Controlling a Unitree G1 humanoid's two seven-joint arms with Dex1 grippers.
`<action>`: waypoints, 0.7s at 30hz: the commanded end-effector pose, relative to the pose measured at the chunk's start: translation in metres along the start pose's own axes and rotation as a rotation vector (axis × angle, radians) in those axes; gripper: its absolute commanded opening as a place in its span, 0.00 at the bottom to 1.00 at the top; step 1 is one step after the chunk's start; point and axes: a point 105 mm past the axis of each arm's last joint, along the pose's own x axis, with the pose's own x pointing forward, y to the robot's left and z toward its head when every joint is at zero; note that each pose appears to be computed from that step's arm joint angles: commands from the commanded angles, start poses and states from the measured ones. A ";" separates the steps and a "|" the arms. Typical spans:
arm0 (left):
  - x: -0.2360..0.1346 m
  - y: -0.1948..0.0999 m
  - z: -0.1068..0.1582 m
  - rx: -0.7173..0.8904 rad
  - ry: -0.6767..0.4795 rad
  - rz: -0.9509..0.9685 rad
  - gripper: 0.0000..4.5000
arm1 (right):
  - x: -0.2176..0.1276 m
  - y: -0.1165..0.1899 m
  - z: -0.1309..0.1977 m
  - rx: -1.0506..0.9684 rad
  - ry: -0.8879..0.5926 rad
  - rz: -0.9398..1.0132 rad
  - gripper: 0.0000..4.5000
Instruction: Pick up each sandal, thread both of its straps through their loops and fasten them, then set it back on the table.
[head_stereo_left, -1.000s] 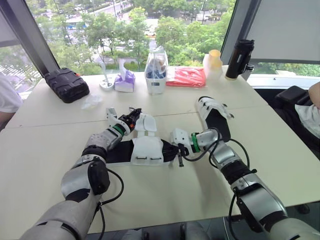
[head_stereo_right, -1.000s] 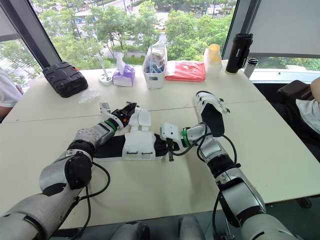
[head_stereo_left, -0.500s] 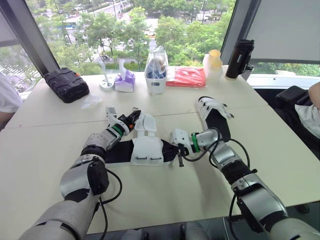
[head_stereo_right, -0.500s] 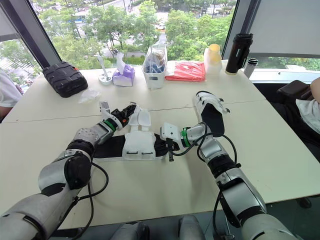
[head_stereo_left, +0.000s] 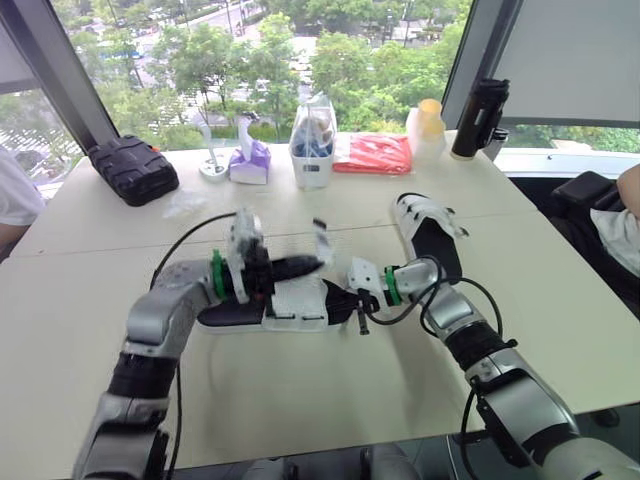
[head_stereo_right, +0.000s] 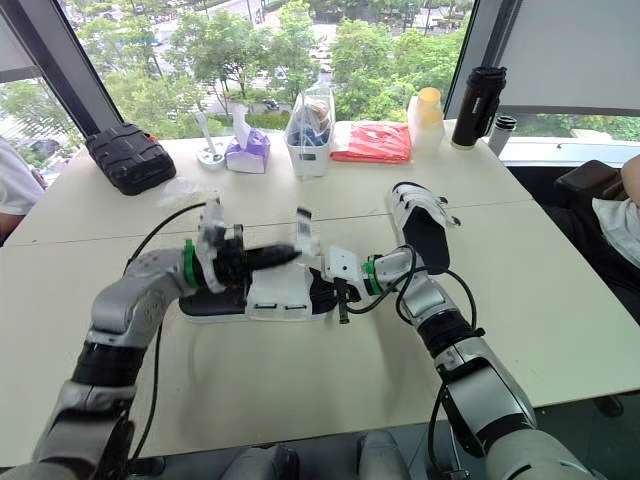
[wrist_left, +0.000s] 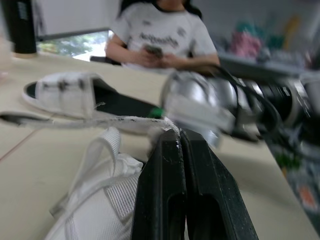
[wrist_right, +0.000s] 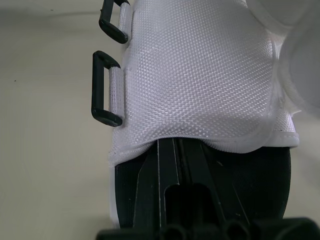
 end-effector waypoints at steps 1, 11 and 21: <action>-0.004 -0.014 0.003 0.271 0.045 -0.056 0.01 | -0.005 0.010 -0.029 0.061 0.109 0.027 0.00; -0.045 -0.007 -0.021 0.726 0.172 -0.039 0.01 | -0.003 0.009 -0.029 0.053 0.110 0.035 0.00; -0.067 -0.032 -0.051 1.072 0.182 -0.218 0.01 | -0.003 0.006 -0.030 0.043 0.120 0.038 0.00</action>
